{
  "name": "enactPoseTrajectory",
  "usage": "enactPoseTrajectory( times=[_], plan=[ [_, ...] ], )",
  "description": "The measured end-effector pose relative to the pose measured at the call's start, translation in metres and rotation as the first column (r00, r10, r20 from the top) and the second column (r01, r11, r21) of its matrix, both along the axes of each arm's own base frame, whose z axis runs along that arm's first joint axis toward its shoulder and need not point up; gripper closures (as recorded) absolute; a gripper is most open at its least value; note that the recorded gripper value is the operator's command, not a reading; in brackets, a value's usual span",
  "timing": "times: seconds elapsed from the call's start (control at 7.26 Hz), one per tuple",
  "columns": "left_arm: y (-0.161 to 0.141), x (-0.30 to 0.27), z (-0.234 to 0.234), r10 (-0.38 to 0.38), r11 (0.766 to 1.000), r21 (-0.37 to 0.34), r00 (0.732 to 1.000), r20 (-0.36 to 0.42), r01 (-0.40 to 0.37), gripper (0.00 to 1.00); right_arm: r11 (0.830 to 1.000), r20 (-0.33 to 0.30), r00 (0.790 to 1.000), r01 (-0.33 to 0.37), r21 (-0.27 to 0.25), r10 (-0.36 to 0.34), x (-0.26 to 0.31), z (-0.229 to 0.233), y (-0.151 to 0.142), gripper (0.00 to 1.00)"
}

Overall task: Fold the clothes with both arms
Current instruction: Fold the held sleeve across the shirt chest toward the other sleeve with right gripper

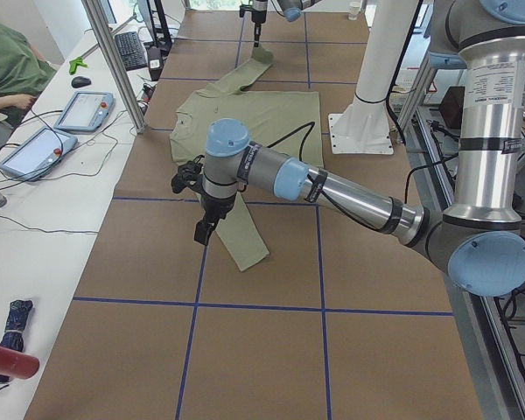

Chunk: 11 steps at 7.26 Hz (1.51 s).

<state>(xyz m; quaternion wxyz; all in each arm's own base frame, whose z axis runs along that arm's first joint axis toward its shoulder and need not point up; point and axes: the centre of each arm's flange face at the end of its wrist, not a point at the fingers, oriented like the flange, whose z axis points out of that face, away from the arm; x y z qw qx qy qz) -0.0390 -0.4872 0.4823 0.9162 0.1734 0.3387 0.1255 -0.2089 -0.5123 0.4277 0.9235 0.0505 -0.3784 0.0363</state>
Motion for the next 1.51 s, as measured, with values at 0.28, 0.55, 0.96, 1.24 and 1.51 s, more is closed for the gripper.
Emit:
enactPoseTrajectory(
  times=[0.28,0.55,0.96,1.24,1.51],
  plan=[
    [0.000,0.000,-0.002,-0.001,1.000,0.002,1.000,-0.001,0.001,0.00,1.000,-0.102,0.995,-0.024,-0.019,0.022,-0.043,-0.132,-0.047,1.00],
    [0.001,0.000,0.000,-0.001,1.000,-0.002,1.000,-0.001,0.001,0.00,0.994,-0.112,0.989,-0.098,-0.038,0.094,-0.089,-0.247,-0.080,1.00],
    [0.000,0.000,0.005,0.000,1.000,-0.010,1.000,0.000,0.000,0.00,0.985,-0.188,0.967,-0.171,0.028,0.173,-0.252,-0.388,-0.109,1.00],
    [0.000,0.000,0.007,0.001,1.000,-0.014,1.000,0.001,-0.001,0.00,0.972,-0.166,0.959,-0.215,0.098,0.229,-0.341,-0.421,-0.090,1.00],
    [0.001,0.000,0.007,0.001,1.000,-0.013,1.000,0.001,-0.001,0.00,0.968,-0.152,0.963,-0.202,0.152,0.224,-0.391,-0.434,-0.059,1.00]
  ],
)
